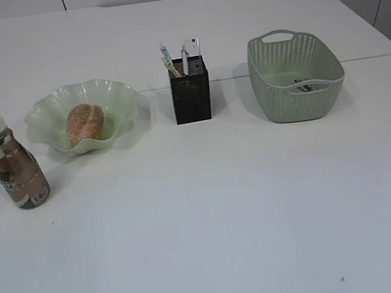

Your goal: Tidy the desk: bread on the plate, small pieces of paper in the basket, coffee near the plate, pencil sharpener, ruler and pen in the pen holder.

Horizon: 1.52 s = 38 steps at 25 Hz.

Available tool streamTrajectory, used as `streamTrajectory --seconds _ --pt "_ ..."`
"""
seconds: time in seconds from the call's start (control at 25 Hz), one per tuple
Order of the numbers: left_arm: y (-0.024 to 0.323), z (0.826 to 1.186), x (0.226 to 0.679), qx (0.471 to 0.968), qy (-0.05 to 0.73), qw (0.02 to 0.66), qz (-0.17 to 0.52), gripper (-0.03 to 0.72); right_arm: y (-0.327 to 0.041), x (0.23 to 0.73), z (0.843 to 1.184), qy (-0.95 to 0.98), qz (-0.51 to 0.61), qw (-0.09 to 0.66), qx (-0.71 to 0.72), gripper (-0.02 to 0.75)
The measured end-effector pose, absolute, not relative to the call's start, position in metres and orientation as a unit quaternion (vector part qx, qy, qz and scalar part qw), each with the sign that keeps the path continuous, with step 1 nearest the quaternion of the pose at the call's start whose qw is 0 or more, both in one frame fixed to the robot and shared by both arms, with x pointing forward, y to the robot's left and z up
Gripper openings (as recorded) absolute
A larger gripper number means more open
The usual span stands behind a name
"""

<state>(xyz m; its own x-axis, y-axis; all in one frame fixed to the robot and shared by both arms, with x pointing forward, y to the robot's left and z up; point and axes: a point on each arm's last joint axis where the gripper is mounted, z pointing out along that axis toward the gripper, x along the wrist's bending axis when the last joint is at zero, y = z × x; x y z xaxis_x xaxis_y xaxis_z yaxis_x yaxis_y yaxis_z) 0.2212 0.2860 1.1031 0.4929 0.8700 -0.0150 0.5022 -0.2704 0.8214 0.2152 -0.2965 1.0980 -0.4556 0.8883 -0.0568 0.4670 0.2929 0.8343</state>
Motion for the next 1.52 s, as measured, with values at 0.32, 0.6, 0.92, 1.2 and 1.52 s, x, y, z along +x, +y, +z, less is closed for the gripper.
streamTrajectory --seconds 0.32,0.6,0.92,1.2,1.52 --pt "0.293 1.078 0.200 0.749 0.432 0.429 0.263 0.507 -0.298 0.212 1.088 0.757 0.393 0.272 0.446 0.371" --pt "0.289 1.053 0.215 0.771 0.431 0.400 0.244 0.500 -0.296 0.215 1.081 0.763 0.384 0.262 0.449 0.371" --pt "0.290 1.052 0.224 0.762 0.418 0.404 0.284 0.498 -0.293 0.226 1.072 0.754 0.395 0.271 0.449 0.371" --pt "0.290 1.051 0.226 0.759 0.418 0.406 0.291 0.489 -0.287 0.237 1.047 0.765 0.381 0.242 0.459 0.371" --pt "0.290 1.051 0.226 0.759 0.418 0.406 0.291 0.468 -0.288 0.238 1.044 0.767 0.376 0.242 0.460 0.371"
